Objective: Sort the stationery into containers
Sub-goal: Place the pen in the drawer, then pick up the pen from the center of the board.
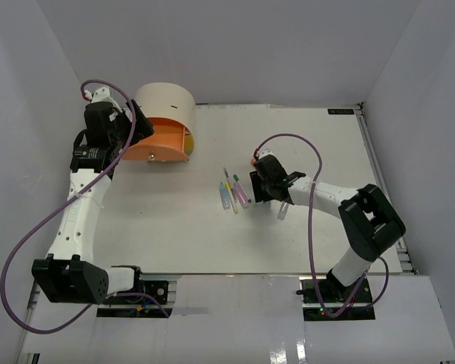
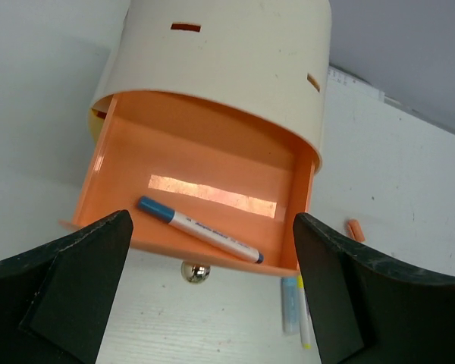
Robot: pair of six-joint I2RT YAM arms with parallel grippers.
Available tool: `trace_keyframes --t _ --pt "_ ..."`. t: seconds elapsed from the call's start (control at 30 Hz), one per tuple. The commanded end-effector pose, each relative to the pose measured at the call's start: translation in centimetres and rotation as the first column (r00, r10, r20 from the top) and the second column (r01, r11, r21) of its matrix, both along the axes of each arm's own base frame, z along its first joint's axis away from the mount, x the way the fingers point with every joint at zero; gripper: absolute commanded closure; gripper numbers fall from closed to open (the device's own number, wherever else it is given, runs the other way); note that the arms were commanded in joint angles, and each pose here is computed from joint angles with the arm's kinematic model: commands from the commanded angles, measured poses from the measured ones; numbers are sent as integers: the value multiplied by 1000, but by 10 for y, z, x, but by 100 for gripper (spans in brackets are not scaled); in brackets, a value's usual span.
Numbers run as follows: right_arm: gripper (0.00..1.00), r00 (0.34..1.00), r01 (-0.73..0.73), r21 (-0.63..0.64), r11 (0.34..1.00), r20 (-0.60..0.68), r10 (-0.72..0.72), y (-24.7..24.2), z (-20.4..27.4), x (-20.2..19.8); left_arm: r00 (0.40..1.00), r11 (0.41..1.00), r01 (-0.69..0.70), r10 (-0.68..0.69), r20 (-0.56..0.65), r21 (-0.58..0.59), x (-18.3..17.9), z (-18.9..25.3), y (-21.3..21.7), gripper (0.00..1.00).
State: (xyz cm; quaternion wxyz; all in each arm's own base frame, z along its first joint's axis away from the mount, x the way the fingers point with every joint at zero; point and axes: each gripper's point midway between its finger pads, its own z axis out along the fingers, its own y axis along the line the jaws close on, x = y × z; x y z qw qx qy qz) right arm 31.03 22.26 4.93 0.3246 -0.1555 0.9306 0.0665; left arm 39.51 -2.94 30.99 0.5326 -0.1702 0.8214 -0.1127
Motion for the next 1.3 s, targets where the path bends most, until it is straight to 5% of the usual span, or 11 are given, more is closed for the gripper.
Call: trace_keyframes --t 0.0,0.27,0.4,0.5,0.7,0.97,1.27 --pt "51 999 45 26 999 -10 -45 9 0 11 998 996 61 -61 5 58 -33 11 0 2" --pt "59 994 97 -32 995 -48 -98 2 -30 13 991 991 133 -133 15 22 -58 15 -13 2" --pt "74 991 118 -55 991 -56 -121 -3 -39 12 986 986 167 -167 11 -7 -61 13 -21 2" --pt "85 990 136 -65 989 -36 -139 -9 -35 12 973 971 230 -229 26 -68 -64 19 -37 2" --pt "91 990 126 17 992 58 -126 -11 5 9 921 888 386 -386 51 -252 -72 27 -83 2" --pt "92 944 -149 249 957 324 63 18 122 -6 818 763 564 -568 89 -315 -82 47 -185 2" --pt "90 791 -504 371 780 561 244 57 212 -41 767 702 616 -637 71 -356 -67 33 -265 9"
